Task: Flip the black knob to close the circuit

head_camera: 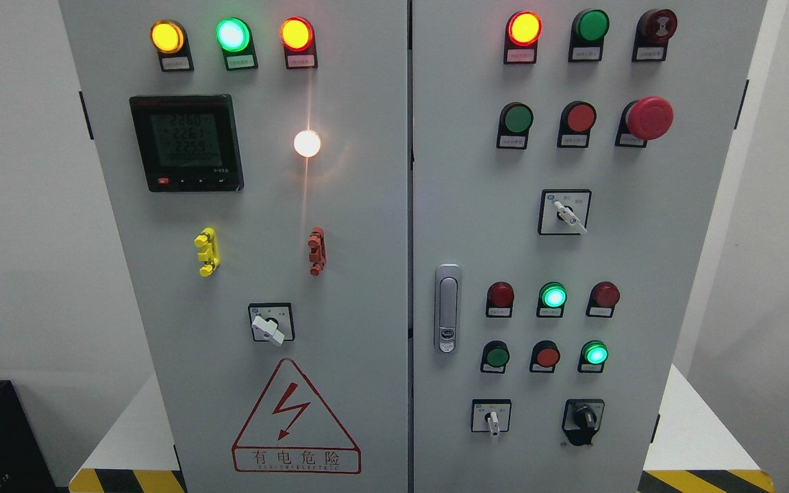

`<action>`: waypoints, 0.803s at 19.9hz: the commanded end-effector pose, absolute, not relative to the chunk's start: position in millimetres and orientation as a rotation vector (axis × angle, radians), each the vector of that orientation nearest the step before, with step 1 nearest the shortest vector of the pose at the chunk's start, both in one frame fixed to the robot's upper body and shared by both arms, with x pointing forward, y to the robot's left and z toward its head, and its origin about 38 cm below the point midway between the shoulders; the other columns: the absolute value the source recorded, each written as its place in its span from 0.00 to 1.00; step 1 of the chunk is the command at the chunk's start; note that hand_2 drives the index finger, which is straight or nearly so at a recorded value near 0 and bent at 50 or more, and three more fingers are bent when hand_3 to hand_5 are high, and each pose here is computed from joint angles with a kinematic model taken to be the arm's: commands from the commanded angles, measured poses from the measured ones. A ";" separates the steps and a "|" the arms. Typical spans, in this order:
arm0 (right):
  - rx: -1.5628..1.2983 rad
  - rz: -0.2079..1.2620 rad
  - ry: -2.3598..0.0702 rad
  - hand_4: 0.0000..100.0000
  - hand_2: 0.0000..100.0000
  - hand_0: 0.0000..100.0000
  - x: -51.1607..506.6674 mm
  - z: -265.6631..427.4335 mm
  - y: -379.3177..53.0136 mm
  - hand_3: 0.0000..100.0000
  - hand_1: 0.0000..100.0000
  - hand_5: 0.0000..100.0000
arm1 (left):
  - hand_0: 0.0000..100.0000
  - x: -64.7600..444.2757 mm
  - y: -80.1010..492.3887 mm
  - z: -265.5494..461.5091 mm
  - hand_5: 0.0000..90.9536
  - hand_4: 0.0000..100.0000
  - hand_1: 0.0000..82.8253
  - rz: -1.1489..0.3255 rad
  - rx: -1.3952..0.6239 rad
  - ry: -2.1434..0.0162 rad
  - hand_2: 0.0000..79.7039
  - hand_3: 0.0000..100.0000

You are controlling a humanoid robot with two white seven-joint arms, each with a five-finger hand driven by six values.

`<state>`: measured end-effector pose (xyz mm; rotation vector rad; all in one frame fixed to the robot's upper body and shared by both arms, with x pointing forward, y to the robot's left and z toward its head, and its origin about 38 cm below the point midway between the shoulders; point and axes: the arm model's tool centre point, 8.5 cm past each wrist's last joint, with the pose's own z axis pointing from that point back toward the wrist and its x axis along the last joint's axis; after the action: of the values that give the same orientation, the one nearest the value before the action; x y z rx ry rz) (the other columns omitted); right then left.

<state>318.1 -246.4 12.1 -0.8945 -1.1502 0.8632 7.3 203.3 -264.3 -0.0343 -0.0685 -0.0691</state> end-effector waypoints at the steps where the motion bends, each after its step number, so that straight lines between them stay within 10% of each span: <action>1: -1.041 0.795 -1.252 0.92 0.93 0.00 342.5 79.0 -252.9 1.00 0.00 0.97 | 0.12 1.4 202.2 -264.7 0.00 0.00 0.67 -0.067 -0.038 -0.071 0.00 0.00; 16: -1.083 0.749 -1.269 0.92 0.92 0.00 390.2 128.1 -246.9 1.00 0.00 0.98 | 0.12 1.4 202.2 -264.7 0.00 0.00 0.67 -0.067 -0.038 -0.071 0.00 0.00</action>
<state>375.0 -250.5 98.5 -1.0483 -1.2133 0.7689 7.3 203.3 -264.3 -0.0344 -0.0686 -0.0691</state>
